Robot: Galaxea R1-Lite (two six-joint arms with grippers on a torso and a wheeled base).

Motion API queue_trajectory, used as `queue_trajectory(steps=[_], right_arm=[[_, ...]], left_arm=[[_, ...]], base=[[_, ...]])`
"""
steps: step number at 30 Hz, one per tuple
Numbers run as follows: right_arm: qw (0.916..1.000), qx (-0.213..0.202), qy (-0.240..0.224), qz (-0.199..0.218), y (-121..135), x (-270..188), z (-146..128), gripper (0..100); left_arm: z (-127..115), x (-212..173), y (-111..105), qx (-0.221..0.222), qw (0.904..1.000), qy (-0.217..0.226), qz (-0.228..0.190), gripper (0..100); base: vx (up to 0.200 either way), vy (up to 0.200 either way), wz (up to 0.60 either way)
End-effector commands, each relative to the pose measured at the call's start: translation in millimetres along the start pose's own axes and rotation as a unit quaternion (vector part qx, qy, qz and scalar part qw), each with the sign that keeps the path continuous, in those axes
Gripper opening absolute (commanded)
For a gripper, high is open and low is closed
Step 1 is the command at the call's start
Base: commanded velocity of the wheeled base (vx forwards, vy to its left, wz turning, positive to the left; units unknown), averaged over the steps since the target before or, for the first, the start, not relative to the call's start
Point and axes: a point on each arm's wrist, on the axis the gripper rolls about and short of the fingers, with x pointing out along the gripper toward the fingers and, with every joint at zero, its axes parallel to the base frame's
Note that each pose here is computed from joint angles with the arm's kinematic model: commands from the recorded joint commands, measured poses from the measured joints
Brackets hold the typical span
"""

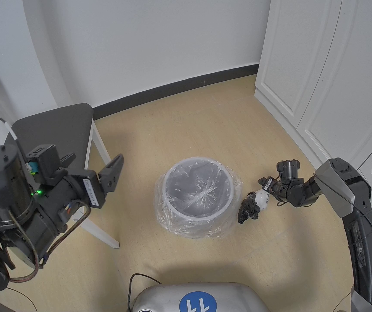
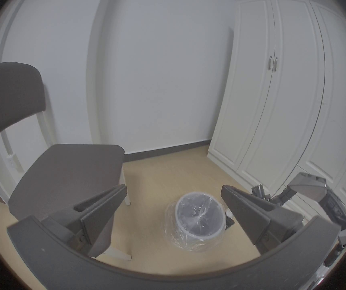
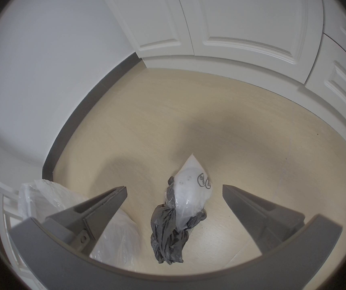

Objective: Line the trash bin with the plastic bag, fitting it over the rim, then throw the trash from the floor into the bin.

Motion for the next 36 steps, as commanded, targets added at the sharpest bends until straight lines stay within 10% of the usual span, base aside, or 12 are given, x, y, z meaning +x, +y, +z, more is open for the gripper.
queue_trajectory(steps=[1,36], right_arm=[[0.9996,-0.006,0.024,-0.017,8.0,27.9,-11.1,100],[0.9883,-0.077,0.122,-0.048,38.8,29.3,-68.5,100]], left_arm=[[6.5,-26.4,19.4,-0.013,0.9989,-0.044,0.009,100],[-17.5,-24.1,23.8,-0.033,0.9954,-0.086,0.025,100]], base=[[0.0,0.0,0.0],[0.0,0.0,0.0]])
